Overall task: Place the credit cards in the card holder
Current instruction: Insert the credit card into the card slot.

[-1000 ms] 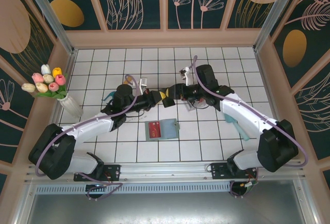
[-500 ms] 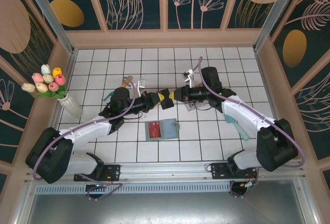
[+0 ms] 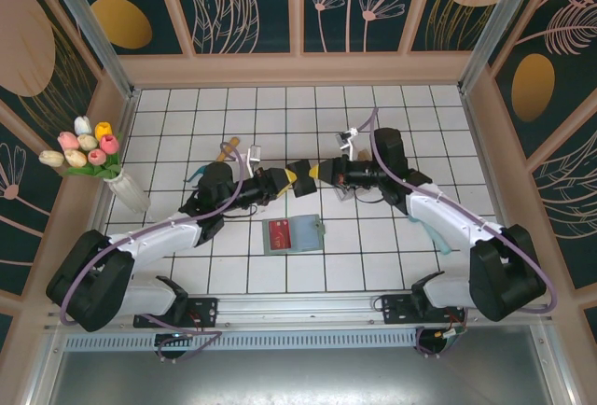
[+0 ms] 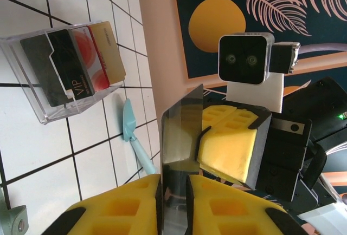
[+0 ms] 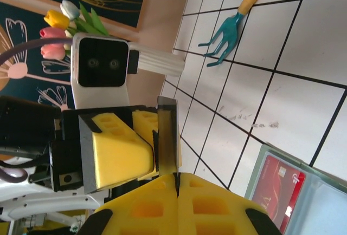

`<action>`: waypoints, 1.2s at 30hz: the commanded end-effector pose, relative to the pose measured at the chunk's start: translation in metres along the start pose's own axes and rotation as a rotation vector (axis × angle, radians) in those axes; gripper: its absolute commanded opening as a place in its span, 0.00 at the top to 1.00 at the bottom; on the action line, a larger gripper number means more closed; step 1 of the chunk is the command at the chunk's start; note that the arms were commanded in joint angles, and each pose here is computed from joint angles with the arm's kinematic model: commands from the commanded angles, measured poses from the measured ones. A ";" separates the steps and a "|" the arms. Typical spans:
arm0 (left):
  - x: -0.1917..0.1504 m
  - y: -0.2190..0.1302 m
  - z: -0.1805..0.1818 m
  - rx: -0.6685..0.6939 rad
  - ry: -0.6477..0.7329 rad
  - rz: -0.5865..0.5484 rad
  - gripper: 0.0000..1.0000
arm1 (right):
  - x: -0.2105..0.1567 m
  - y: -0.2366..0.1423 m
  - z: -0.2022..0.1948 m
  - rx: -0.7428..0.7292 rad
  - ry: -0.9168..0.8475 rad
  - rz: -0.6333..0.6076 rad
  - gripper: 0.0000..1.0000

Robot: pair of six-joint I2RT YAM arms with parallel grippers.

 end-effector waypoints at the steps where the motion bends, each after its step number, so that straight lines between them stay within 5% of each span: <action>1: -0.003 -0.003 -0.015 -0.074 0.039 0.013 0.83 | 0.009 -0.005 0.004 0.001 0.000 -0.081 0.99; 9: -0.002 -0.003 -0.012 -0.064 0.035 0.001 0.94 | 0.005 -0.005 -0.004 -0.042 0.026 -0.079 0.97; 11: -0.002 -0.003 -0.011 -0.055 0.035 0.000 0.96 | 0.003 -0.005 -0.006 -0.053 0.021 -0.059 0.85; 17: -0.003 -0.013 0.024 0.187 0.054 -0.041 0.98 | -0.016 -0.019 -0.046 -0.407 0.003 -0.018 0.68; 25: -0.024 -0.048 0.091 0.401 0.035 -0.091 1.00 | -0.080 -0.011 -0.083 -0.462 0.084 0.081 0.66; 36: -0.036 -0.039 0.112 0.412 0.011 -0.062 1.00 | -0.112 0.011 -0.102 -0.489 0.104 0.178 0.66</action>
Point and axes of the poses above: each hand's point on the last joint's axis, 136 mm out from that joint toward the fingers, its own y axis out along the fingers, its own z axis along the line the jaws close on, x = y × z, the point moved 6 cm from there along -y, back along the fingers, and after that the axes turned 12 degrees about -y, right-handed, at the moved point
